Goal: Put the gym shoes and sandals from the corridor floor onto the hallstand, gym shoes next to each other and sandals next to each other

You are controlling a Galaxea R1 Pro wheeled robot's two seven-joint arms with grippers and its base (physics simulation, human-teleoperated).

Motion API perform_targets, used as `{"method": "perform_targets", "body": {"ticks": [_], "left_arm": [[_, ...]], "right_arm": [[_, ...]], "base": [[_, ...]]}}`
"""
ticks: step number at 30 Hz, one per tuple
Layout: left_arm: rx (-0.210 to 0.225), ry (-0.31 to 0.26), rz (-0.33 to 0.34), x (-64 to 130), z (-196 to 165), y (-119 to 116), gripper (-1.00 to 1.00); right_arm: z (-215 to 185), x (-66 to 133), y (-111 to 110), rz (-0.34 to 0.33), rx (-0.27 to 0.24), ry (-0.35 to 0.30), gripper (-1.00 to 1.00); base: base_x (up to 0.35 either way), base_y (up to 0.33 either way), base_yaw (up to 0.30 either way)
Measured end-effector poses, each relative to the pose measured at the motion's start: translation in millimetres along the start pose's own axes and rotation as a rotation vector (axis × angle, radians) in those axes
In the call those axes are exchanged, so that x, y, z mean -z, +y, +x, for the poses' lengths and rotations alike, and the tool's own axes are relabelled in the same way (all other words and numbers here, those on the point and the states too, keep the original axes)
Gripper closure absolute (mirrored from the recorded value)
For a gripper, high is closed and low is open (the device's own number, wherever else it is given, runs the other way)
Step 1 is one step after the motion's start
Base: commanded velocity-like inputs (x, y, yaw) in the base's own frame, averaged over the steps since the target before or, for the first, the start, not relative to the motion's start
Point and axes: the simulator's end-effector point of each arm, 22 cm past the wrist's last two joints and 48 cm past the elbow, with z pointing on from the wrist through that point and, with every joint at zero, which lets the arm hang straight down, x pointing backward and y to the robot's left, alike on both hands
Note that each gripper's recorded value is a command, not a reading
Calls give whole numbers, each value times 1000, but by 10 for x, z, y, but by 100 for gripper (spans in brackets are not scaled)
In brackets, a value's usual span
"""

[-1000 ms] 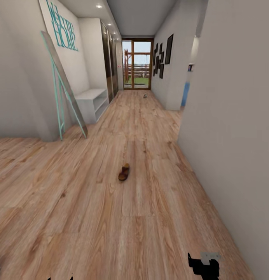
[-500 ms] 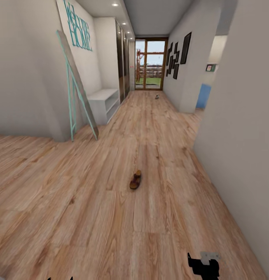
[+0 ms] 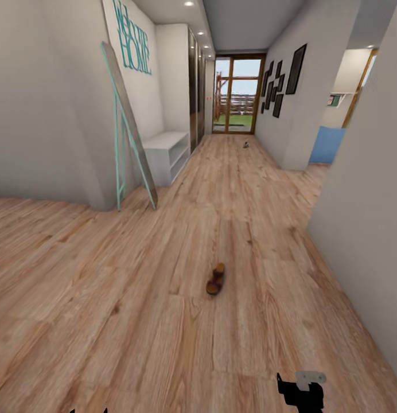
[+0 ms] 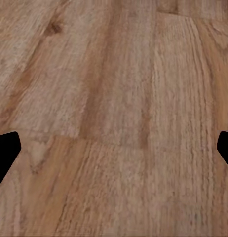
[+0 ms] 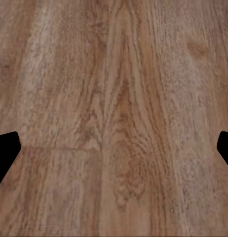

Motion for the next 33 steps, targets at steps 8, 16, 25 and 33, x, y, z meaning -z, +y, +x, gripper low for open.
{"method": "perform_targets", "body": {"ticks": [8, 16, 25, 33], "left_arm": [[0, 0, 0, 0, 0, 1, -100], [0, 0, 0, 0, 0, 1, -100], [0, 0, 0, 1, 0, 1, -100], [0, 0, 0, 1, 0, 1, -100]], "right_arm": [[0, 0, 0, 0, 0, 0, -100], [1, 0, 0, 0, 0, 0, -100], [0, 0, 1, 0, 0, 0, -100], [1, 0, 1, 0, 0, 0, -100]], "base": [[318, 107, 5], [318, 117, 11], [318, 118, 179], [318, 106, 252]]}}
